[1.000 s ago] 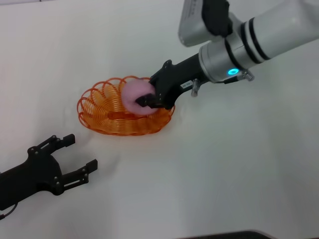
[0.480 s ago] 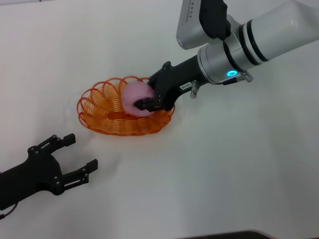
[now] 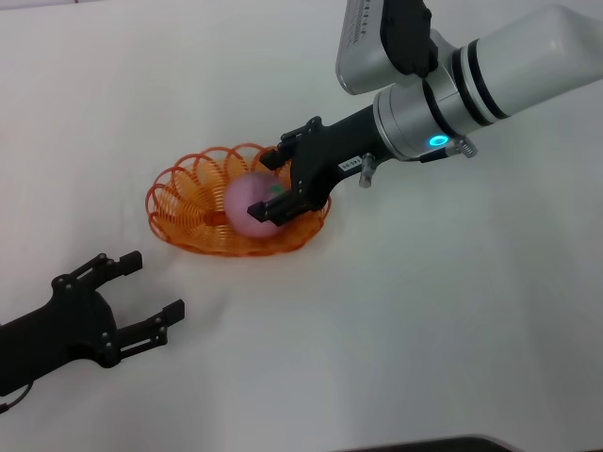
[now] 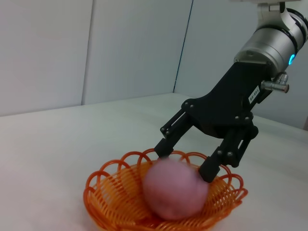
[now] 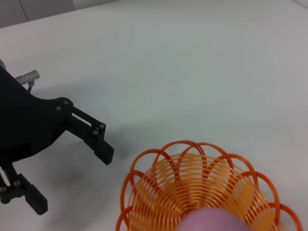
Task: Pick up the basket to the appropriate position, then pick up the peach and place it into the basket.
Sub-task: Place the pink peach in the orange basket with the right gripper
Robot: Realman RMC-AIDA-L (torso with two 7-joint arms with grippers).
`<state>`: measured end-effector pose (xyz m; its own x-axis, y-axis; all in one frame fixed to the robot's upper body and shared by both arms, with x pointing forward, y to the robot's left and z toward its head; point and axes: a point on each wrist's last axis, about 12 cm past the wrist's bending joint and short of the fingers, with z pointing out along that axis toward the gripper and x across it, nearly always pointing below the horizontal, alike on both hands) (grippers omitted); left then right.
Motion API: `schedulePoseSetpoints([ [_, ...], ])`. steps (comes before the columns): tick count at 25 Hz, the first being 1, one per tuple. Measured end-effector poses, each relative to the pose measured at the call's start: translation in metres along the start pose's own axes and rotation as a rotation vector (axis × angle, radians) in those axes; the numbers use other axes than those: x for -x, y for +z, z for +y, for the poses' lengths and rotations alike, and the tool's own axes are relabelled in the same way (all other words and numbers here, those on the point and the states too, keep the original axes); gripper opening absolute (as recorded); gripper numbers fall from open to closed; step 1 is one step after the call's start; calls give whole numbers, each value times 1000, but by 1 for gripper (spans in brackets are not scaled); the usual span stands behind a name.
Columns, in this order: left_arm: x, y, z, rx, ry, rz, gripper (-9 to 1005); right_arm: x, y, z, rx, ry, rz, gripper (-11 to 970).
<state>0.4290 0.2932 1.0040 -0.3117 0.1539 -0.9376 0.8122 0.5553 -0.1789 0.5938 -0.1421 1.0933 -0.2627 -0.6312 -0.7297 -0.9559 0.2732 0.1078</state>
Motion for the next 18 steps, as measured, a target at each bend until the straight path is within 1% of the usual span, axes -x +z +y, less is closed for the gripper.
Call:
schedulePoseSetpoints([
  [5, 0, 0, 0, 2, 0, 1, 888, 0, 0, 0, 0, 1, 0, 805],
  [10, 0, 0, 0, 3, 0, 2, 888, 0, 0, 0, 0, 1, 1, 950],
  [13, 0, 0, 0, 2, 0, 1, 888, 0, 0, 0, 1, 2, -6, 947],
  [15, 0, 0, 0, 1, 0, 0, 888, 0, -2, 2, 11, 6, -45, 946],
  [17, 0, 0, 0, 1, 0, -1, 888, -3, -10, 3, 15, 11, -126, 944],
  [18, 0, 0, 0, 3, -1, -1, 888, -11, -27, 3, -4, 13, -252, 943],
])
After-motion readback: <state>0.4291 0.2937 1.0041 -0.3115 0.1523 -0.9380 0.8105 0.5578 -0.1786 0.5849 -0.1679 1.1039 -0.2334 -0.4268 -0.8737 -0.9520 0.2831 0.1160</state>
